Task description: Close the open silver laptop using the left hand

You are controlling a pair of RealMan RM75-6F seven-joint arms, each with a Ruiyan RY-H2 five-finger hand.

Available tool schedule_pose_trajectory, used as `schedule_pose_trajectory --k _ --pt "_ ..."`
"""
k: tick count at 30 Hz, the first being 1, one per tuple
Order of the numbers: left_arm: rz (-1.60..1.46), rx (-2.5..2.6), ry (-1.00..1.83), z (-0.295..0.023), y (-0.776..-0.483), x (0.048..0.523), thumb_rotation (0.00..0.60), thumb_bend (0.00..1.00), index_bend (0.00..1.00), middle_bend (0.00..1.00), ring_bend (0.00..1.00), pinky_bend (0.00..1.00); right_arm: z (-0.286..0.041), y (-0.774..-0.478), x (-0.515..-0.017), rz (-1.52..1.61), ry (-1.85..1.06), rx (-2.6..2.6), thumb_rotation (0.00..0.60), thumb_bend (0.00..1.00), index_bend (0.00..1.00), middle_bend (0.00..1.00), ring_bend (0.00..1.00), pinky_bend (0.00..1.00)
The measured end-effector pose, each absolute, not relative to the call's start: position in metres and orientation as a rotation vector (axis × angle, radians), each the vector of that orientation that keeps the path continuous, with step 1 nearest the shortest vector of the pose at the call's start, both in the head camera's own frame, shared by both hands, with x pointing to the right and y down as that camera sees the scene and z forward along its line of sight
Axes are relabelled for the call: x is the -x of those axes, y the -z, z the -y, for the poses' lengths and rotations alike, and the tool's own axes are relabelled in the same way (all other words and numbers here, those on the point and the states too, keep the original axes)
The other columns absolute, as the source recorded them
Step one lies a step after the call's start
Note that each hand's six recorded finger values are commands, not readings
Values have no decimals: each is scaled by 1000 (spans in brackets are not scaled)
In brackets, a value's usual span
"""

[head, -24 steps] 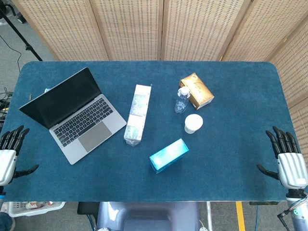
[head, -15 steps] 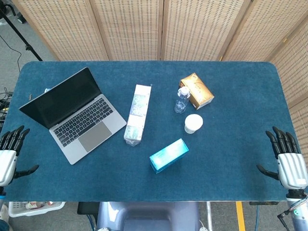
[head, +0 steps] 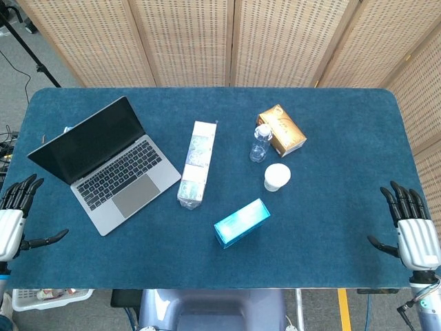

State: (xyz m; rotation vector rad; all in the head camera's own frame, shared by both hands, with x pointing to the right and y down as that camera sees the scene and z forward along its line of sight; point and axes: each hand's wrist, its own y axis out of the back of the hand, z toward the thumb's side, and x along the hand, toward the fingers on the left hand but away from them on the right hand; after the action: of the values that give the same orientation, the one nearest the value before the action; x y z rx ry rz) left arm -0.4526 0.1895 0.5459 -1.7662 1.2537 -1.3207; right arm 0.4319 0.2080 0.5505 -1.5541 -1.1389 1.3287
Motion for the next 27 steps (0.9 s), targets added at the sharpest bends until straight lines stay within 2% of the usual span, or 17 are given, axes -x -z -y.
schedule_pose_trajectory --k 6,17,27 --pt "-1426 1885 1193 -158 -548 453 268 0 34 0 0 0 -207 -552 -433 1142 -1337 1548 600 0 0 0 0 0" --pt "-1686 2004 1125 -88 -561 471 252 0 43 0 0 0 -205 -554 -437 1147 -1355 1542 600 0 0 0 0 0" --pt "-1839 2145 1136 -66 -577 487 250 0 50 0 0 7 -204 -555 -439 1152 -1362 1540 600 0 0 0 0 0"
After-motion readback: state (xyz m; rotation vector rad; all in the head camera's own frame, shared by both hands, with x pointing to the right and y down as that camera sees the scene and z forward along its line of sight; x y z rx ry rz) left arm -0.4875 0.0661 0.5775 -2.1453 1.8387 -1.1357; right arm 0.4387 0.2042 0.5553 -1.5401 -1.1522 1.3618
